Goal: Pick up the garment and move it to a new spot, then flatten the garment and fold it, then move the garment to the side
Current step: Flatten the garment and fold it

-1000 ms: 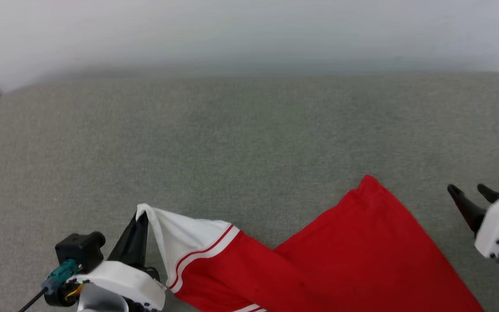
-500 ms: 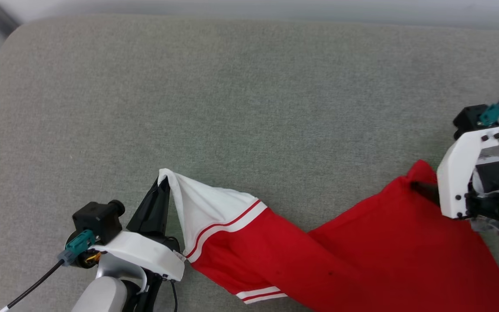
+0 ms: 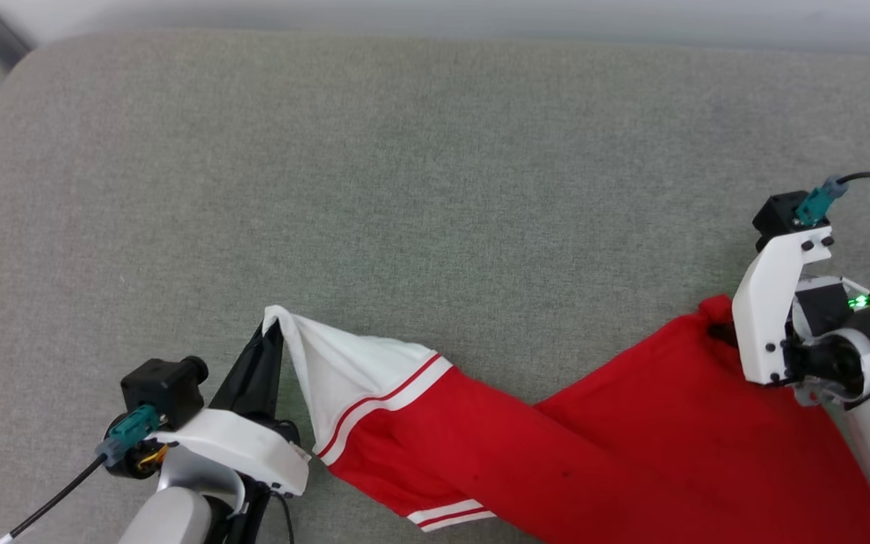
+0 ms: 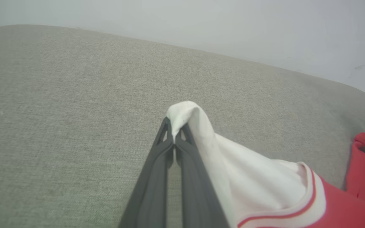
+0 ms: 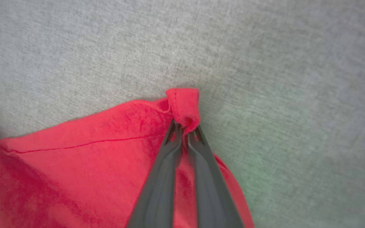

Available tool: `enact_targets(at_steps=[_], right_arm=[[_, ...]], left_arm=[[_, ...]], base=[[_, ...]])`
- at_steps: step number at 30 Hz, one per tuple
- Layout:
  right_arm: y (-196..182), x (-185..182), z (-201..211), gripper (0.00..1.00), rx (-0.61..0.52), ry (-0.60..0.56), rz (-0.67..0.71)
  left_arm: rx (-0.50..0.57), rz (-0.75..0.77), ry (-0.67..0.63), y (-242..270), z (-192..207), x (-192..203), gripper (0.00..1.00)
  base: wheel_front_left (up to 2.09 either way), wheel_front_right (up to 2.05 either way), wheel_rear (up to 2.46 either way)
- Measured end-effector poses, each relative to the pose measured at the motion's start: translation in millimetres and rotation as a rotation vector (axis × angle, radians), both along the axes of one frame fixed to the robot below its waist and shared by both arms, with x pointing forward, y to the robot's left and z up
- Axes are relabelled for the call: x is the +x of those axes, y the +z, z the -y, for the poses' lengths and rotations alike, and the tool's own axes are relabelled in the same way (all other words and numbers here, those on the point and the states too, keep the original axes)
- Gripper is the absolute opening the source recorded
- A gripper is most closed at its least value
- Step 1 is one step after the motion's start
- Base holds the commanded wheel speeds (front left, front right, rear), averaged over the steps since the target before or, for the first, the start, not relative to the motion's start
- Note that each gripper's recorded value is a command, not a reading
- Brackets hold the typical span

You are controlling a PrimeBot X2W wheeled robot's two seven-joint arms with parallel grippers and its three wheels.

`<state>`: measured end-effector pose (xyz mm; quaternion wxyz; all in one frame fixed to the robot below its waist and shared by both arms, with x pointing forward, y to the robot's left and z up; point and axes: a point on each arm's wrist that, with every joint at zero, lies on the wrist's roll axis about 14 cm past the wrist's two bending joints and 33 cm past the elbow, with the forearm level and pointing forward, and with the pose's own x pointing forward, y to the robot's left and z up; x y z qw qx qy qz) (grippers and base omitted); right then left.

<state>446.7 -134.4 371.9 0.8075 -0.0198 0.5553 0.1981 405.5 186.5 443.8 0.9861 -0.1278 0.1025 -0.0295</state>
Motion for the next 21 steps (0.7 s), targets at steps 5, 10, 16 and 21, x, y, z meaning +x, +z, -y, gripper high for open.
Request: enact_targets(at_steps=[5,10,16,21], right_arm=[[23,1,5,0.00,0.001,-0.002,0.119],[61,10,28,0.00,-0.023,-0.051,0.301],[118,17,47,0.00,-0.027,-0.113,0.552],[166,24,67,0.00,-0.034,-0.175,0.717]], left_arm=[[0.035,0.030,-0.001,16,-9,-3,0.00],[0.069,0.133,-0.017,60,-14,5,0.00],[0.127,0.270,-0.045,126,-17,21,0.00],[0.169,0.370,-0.067,180,-13,45,0.00]], base=[[0.00,0.00,0.00],[0.00,0.00,0.00],[0.00,0.00,0.00],[0.00,0.00,0.00]])
